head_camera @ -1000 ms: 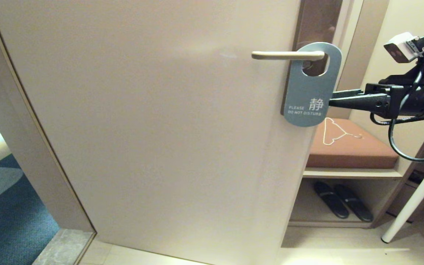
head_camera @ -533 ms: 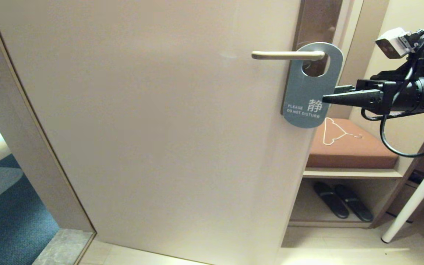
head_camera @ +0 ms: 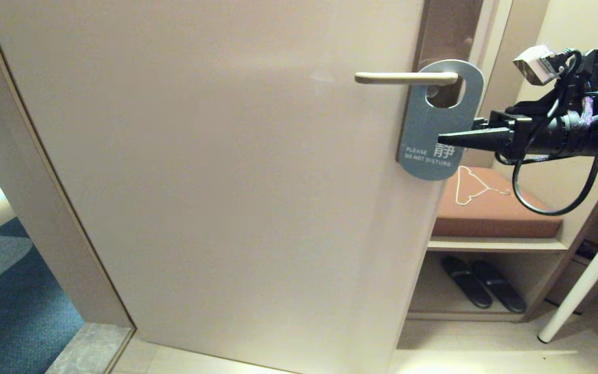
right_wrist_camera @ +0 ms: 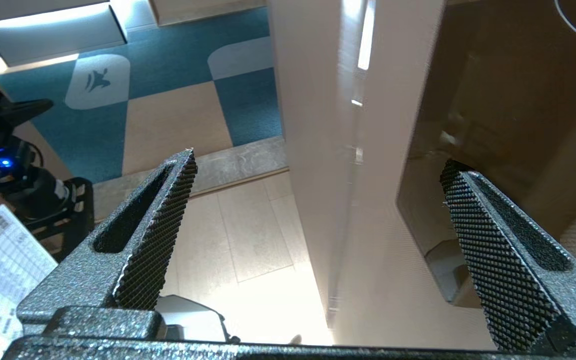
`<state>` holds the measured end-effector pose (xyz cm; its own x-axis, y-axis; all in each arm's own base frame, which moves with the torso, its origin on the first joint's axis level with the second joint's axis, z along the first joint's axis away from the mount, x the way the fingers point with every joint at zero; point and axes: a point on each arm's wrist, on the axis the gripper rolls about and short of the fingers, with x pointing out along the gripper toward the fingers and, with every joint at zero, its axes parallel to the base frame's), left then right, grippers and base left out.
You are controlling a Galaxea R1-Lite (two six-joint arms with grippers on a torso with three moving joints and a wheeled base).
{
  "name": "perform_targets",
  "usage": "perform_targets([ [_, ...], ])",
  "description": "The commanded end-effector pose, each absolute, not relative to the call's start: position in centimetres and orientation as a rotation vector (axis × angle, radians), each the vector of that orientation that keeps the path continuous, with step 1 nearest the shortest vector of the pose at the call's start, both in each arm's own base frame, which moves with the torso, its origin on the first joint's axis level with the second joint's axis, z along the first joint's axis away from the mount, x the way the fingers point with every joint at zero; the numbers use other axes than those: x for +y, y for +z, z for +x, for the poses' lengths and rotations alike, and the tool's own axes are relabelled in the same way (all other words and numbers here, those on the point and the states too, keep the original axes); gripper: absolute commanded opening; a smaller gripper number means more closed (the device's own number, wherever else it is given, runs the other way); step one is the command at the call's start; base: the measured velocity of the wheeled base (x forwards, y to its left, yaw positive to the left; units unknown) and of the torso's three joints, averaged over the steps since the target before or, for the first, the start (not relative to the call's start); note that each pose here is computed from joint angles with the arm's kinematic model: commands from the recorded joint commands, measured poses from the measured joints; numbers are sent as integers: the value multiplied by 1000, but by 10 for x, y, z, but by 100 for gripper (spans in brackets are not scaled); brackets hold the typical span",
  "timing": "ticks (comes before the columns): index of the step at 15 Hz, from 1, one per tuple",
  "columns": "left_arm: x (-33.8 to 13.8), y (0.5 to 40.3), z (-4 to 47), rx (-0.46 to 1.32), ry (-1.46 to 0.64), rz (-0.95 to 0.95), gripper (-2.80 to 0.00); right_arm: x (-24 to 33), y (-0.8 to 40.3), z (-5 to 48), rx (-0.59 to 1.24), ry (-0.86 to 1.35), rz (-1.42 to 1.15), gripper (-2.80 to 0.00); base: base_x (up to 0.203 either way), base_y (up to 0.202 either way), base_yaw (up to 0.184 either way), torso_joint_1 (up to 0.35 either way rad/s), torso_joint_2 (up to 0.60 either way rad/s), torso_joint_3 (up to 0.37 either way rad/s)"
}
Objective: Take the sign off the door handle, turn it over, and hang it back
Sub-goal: Take down the sign
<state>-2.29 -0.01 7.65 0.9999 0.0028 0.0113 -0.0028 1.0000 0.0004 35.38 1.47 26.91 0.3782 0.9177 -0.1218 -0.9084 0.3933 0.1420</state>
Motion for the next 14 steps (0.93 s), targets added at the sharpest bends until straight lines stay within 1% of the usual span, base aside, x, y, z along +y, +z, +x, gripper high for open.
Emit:
perform_targets([
  [1, 0, 77, -23, -11, 3, 0, -280, 15, 264, 359, 194, 1175, 58, 0, 0, 0, 0, 0, 0, 0],
  [14, 0, 77, -23, -11, 3, 0, -280, 23, 263, 373, 182, 1196, 46, 0, 0, 0, 0, 0, 0, 0],
])
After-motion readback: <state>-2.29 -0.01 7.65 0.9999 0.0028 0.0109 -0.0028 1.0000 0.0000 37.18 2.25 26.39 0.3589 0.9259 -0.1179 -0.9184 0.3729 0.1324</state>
